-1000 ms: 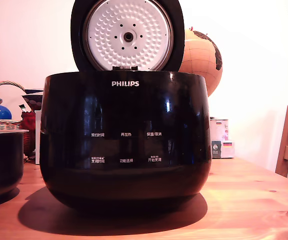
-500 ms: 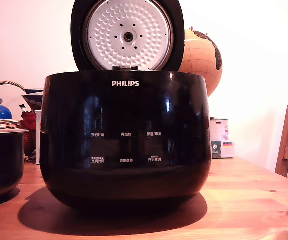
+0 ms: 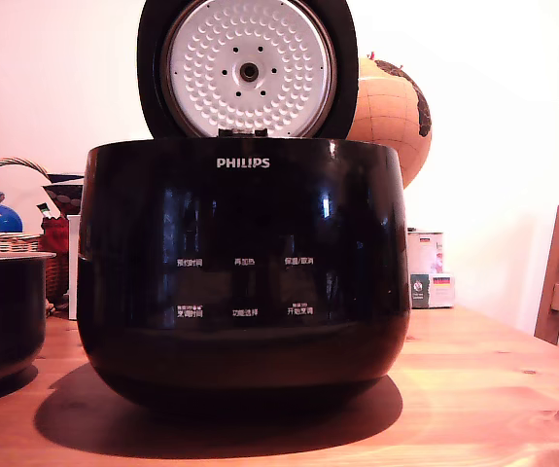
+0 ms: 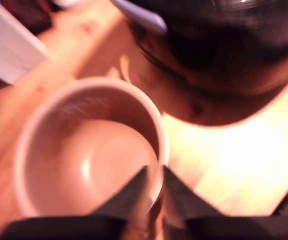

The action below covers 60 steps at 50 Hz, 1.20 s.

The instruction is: Pick up the metallic pot next to the rice cooker

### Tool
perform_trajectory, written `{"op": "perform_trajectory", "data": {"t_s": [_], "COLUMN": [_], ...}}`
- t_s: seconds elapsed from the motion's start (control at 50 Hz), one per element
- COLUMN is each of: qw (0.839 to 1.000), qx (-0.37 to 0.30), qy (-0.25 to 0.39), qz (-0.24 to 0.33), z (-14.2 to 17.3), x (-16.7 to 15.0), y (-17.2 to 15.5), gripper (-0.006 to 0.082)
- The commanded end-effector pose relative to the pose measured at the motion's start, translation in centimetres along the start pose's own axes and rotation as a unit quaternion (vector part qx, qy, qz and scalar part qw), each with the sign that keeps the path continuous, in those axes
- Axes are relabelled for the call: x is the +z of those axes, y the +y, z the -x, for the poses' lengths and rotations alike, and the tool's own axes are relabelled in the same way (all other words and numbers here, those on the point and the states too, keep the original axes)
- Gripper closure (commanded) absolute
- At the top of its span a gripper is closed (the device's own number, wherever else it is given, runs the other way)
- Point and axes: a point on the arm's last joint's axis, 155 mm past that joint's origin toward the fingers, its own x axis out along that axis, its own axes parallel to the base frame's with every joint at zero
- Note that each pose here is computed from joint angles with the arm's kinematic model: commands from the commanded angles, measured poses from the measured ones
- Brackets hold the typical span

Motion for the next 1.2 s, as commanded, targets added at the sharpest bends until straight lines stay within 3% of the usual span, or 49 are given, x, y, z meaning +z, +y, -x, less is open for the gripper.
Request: {"op": "perform_trajectory", "data": {"t_s": [0.0,0.24,0.5,0.94,1.18], "qw": [1.0,0.995,0.99,0.983,0.978], "qx": [-0.016,-0.071,-0.067,-0.086,-0.106], "qy": [0.016,0.066,0.124,0.161,0.18], "qz": [0.004,0.017,0.005,0.013,0.011], "z": [-1.0,-3.8,-6.1,-8.9,-9.6], "x": [-0.7,-2.1,-3.8,-5.2,-5.8], "y": [-0.2,-1.0,0.0,0.5,-0.3], "gripper": [0.0285,0.0255,0.0256,0.0269,0.0446]}}
